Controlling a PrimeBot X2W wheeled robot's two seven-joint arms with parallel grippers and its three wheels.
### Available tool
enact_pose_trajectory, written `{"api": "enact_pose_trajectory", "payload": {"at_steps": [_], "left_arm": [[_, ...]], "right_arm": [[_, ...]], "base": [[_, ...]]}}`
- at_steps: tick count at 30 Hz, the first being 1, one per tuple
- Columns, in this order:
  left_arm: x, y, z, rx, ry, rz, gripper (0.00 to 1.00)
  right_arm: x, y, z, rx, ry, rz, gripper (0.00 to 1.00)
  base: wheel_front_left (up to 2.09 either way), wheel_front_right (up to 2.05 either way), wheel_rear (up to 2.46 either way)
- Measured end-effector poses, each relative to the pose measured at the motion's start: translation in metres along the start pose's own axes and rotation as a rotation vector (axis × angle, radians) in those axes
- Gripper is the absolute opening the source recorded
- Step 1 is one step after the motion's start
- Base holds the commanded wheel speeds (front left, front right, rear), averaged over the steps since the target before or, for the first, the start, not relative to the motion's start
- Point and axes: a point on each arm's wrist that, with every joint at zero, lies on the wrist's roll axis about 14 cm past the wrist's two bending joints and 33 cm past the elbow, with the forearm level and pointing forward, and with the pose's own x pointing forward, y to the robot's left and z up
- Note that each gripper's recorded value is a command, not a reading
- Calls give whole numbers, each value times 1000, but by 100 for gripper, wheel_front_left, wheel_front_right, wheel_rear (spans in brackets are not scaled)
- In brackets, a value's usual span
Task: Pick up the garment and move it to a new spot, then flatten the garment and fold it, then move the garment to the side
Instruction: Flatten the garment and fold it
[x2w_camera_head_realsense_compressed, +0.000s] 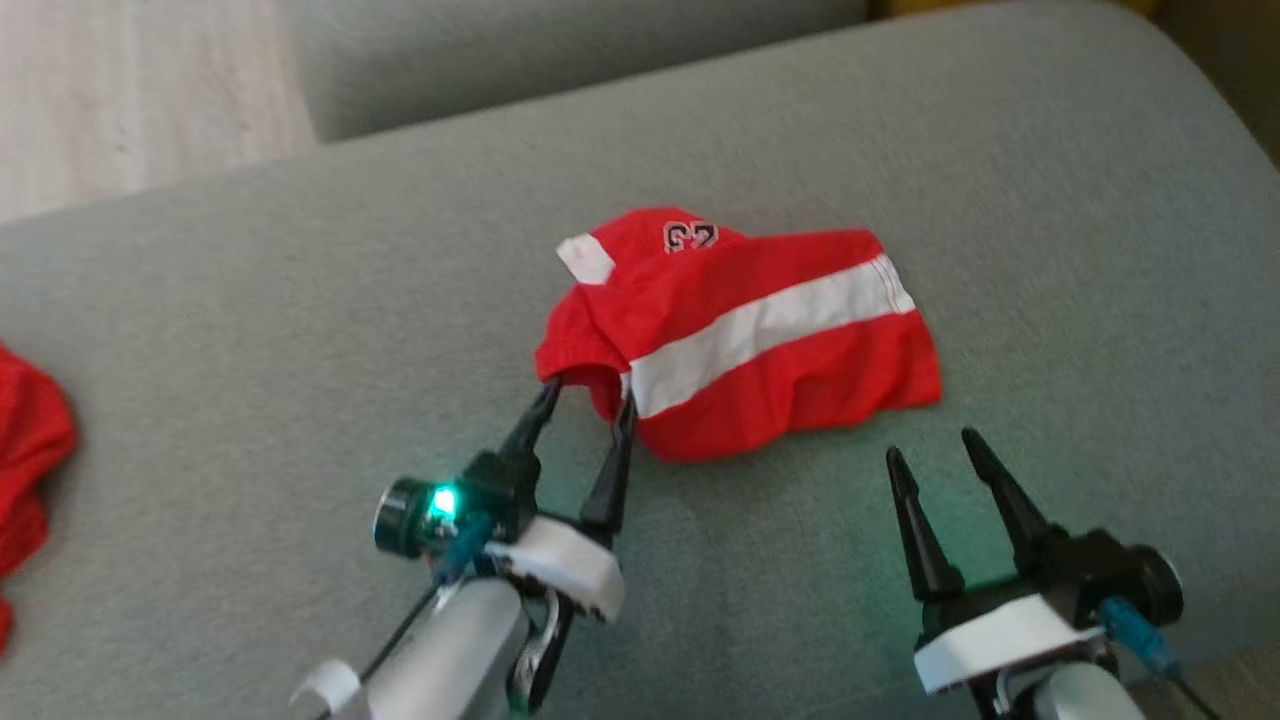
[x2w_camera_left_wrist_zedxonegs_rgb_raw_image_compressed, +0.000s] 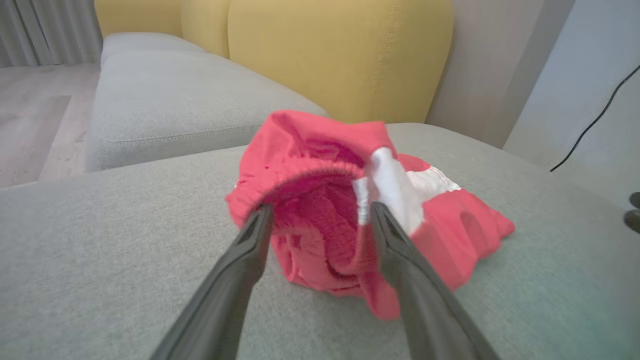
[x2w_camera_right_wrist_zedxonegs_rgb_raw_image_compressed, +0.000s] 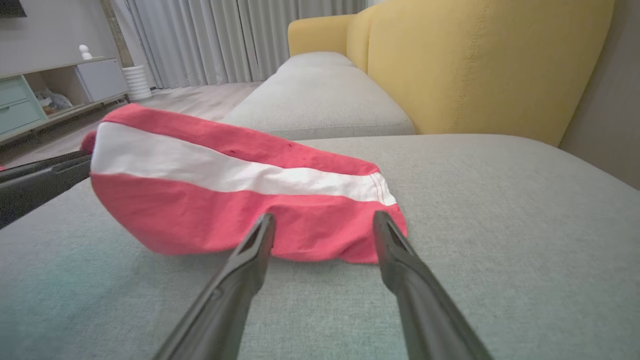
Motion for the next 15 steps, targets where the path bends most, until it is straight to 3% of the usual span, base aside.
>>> {"api": "enact_pose_trajectory", "payload": {"at_steps": [10, 11, 12, 13, 15], "left_arm": [[23, -8, -14, -48, 50, -45, 100], [24, -10, -14, -49, 51, -54, 85], [24, -12, -13, -46, 49, -60, 35], [25, -13, -12, -46, 44, -64, 0], [24, -15, -11, -52, 42, -74, 0]], "right_arm": [[1, -14, -11, -7, 44, -43, 100], [1, -15, -12, -7, 46, -43, 100], [1, -15, -12, -8, 47, -42, 100], [1, -14, -12, -8, 47, -40, 100], [2, -13, -12, -8, 46, -35, 100]], "base": [[0, 0, 0], [0, 0, 0], [0, 0, 0], [0, 0, 0], [0, 0, 0]]}}
